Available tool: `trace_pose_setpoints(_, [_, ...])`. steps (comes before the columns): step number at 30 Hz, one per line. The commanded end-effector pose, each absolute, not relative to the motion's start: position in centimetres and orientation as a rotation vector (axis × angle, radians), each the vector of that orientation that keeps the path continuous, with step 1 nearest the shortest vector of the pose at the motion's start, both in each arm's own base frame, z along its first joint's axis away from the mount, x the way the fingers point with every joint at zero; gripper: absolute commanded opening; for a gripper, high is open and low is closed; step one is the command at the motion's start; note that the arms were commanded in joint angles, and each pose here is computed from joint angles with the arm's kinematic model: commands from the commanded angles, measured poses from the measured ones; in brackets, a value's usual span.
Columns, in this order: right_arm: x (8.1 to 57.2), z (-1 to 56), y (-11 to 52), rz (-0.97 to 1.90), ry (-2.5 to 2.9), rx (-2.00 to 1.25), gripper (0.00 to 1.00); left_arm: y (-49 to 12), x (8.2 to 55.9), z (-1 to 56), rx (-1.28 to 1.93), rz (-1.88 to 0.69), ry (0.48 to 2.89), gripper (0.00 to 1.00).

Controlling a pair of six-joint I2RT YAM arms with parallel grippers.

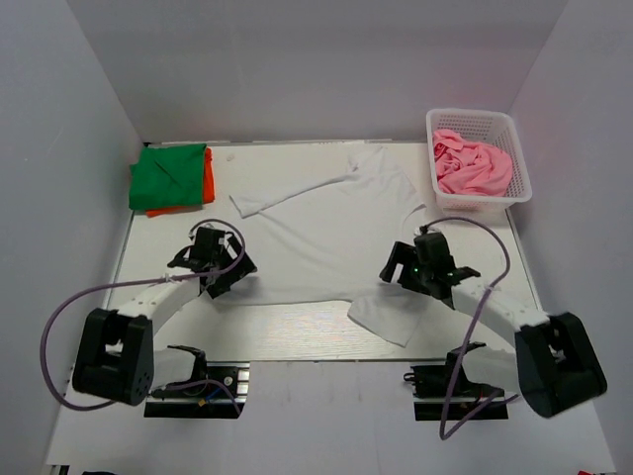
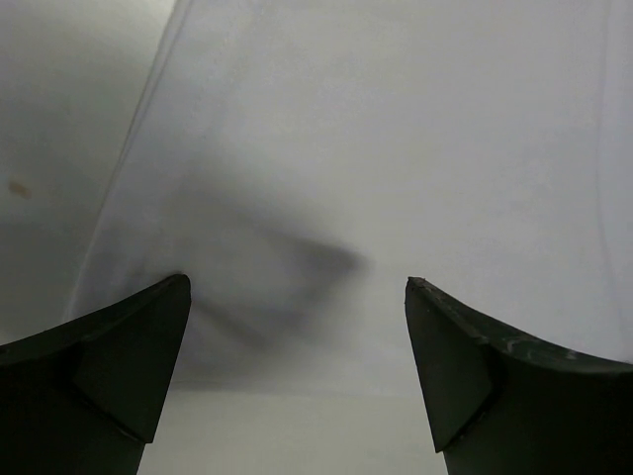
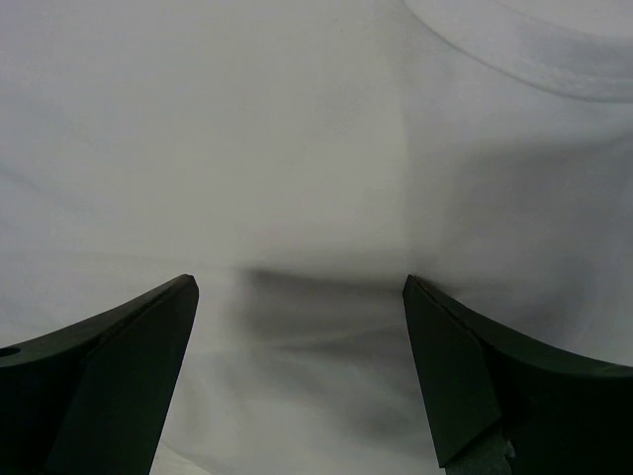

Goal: Fold and stack the t-shirts

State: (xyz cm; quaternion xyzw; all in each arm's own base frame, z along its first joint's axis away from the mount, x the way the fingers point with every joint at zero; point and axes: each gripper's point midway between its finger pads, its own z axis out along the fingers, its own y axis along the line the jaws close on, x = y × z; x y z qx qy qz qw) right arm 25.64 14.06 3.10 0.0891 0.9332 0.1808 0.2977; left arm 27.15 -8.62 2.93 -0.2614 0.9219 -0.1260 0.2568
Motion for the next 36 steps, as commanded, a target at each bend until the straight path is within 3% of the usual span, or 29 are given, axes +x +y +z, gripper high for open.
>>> trace_pose_setpoints(1, [22.9,3.5,11.0,0.353,2.492,0.348,0.9,-10.6,20.3,2.0,-0.721,-0.455,2.703,1.0])
trace_pose_setpoints(9, [26.2,10.5,11.8,0.399,2.259,0.139,0.9,-10.8,27.7,13.5,-0.591,-0.523,2.305,1.0])
trace_pose_setpoints(21, [29.4,7.7,14.3,0.421,2.36,0.059,0.9,-8.7,38.8,12.1,-0.587,-0.099,2.356,1.0])
trace_pose_setpoints(24, [30.5,7.5,14.2,0.384,2.372,0.064,0.9,-7.9,39.9,10.1,-0.606,-0.038,2.399,0.96])
trace_pose_setpoints(29, [31.1,5.8,14.7,0.369,2.43,0.064,0.9,-8.3,41.4,7.9,-0.594,-0.004,2.448,0.75])
trace_pose_setpoints(36, [31.5,4.3,15.3,0.403,2.474,0.076,0.9,-7.8,42.6,4.9,-0.594,0.103,2.508,0.66])
